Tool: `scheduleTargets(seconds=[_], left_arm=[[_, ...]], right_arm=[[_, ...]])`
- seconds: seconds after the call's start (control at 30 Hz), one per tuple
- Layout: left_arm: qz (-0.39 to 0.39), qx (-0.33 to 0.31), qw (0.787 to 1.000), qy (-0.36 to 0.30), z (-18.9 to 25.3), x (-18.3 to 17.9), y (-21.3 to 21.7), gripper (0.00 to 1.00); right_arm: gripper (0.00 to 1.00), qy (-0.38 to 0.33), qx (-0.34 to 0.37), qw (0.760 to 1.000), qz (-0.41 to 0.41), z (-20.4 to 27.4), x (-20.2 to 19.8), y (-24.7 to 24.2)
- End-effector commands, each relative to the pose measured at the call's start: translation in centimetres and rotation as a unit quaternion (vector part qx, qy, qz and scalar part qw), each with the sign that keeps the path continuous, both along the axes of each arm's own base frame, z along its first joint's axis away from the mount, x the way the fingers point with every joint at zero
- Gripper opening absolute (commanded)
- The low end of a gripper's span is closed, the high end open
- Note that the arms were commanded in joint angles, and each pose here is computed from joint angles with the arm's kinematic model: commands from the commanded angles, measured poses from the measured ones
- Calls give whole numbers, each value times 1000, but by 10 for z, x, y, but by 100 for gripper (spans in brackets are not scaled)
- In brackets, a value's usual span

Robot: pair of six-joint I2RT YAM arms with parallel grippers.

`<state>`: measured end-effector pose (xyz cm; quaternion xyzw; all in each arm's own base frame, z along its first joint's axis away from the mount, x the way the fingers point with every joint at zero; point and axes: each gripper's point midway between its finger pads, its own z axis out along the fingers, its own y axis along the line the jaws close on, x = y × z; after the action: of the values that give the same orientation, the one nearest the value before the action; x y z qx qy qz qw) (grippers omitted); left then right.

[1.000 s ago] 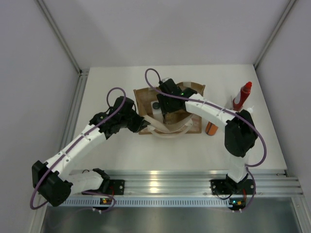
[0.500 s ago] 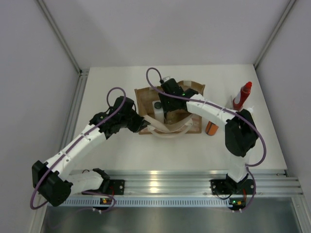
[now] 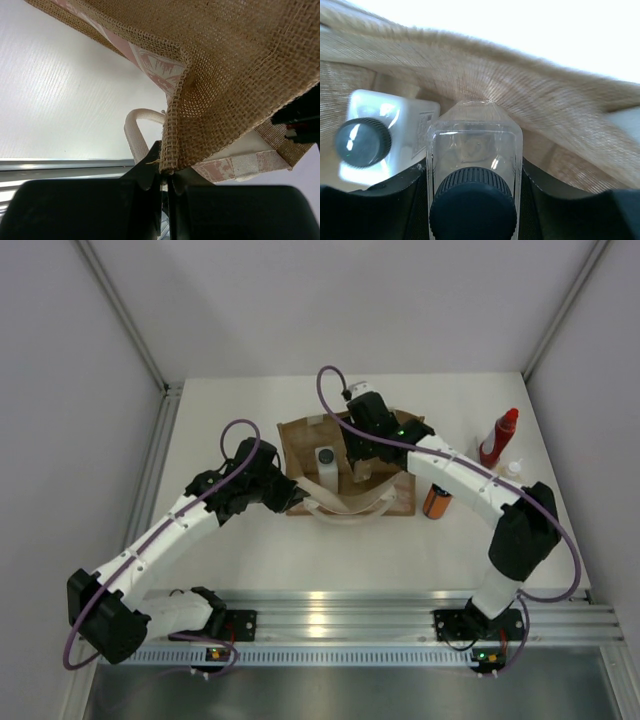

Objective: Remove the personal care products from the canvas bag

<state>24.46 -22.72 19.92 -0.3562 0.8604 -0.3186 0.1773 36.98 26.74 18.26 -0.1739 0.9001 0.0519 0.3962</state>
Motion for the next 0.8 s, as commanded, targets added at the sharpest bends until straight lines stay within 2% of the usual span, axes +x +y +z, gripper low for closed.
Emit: scheduleTargets(seconds=[0.0, 0.27, 0.5, 0.77], left_arm=[[1, -13, 1000, -14, 11, 7, -4, 0], [9, -13, 1000, -12, 11, 8, -3, 0], [11, -10, 1000, -13, 10, 10, -3, 0], [12, -11, 1000, -22, 16, 12, -3, 2]], right_arm=[[0, -118, 65, 991, -22, 96, 16, -9], [0, -141, 110, 984, -12, 156, -5, -15], [0, -143, 128, 981, 17, 209, -39, -29], [0, -156, 193, 960, 130, 273, -101, -30]])
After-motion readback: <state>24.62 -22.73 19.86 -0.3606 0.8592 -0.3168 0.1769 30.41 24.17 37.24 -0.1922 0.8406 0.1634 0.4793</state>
